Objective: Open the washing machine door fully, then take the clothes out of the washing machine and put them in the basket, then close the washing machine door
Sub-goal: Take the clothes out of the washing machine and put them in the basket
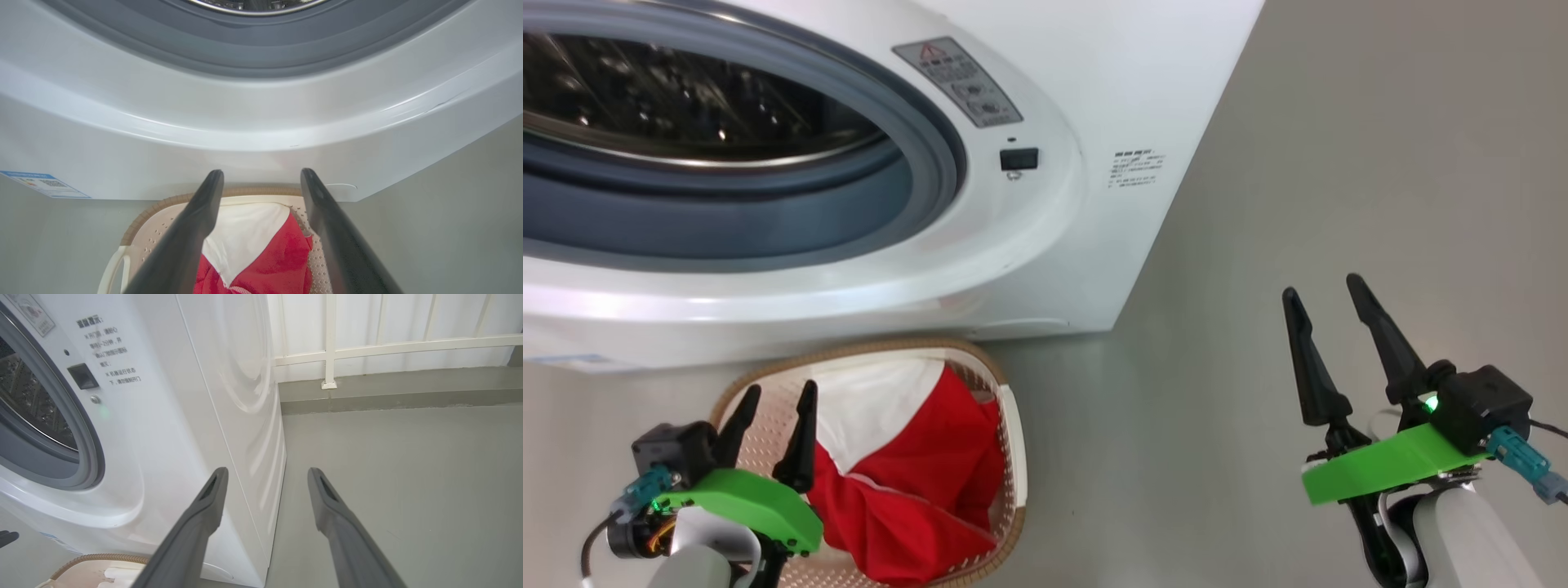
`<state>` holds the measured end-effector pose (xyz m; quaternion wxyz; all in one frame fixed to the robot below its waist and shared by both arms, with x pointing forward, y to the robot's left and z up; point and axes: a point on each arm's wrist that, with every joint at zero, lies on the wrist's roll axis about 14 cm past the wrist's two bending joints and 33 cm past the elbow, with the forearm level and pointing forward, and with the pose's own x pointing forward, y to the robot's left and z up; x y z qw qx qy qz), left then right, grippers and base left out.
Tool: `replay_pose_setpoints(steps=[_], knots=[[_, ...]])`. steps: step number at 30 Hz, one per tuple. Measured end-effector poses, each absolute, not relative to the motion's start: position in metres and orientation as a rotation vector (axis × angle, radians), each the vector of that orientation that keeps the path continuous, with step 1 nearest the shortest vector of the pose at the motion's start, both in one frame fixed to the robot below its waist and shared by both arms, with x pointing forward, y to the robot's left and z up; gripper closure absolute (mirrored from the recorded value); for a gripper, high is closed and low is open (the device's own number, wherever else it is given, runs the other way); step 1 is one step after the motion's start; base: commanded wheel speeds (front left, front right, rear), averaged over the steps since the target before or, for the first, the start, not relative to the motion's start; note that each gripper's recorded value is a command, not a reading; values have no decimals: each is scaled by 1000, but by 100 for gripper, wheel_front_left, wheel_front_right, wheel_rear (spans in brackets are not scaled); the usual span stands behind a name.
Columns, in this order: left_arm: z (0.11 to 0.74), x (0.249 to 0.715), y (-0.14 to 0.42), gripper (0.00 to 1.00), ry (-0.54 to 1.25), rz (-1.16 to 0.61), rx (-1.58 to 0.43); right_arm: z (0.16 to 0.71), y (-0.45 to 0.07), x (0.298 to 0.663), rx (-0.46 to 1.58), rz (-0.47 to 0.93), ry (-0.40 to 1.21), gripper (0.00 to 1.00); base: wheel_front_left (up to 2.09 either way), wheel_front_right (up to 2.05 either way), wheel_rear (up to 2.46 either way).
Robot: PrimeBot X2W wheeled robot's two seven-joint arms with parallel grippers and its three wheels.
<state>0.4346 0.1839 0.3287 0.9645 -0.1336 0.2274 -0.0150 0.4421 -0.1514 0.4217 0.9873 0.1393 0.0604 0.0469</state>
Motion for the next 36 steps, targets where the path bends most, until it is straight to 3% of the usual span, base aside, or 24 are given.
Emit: replay_pose_setpoints(steps=[19, 36], knots=[[434, 407, 193, 0, 142, -43, -214, 452, -162, 392, 274, 68, 77, 0, 0, 0, 0], [456, 362, 207, 0, 77, 4, -178, 452, -168, 358, 277, 46, 85, 0, 0, 0, 0]])
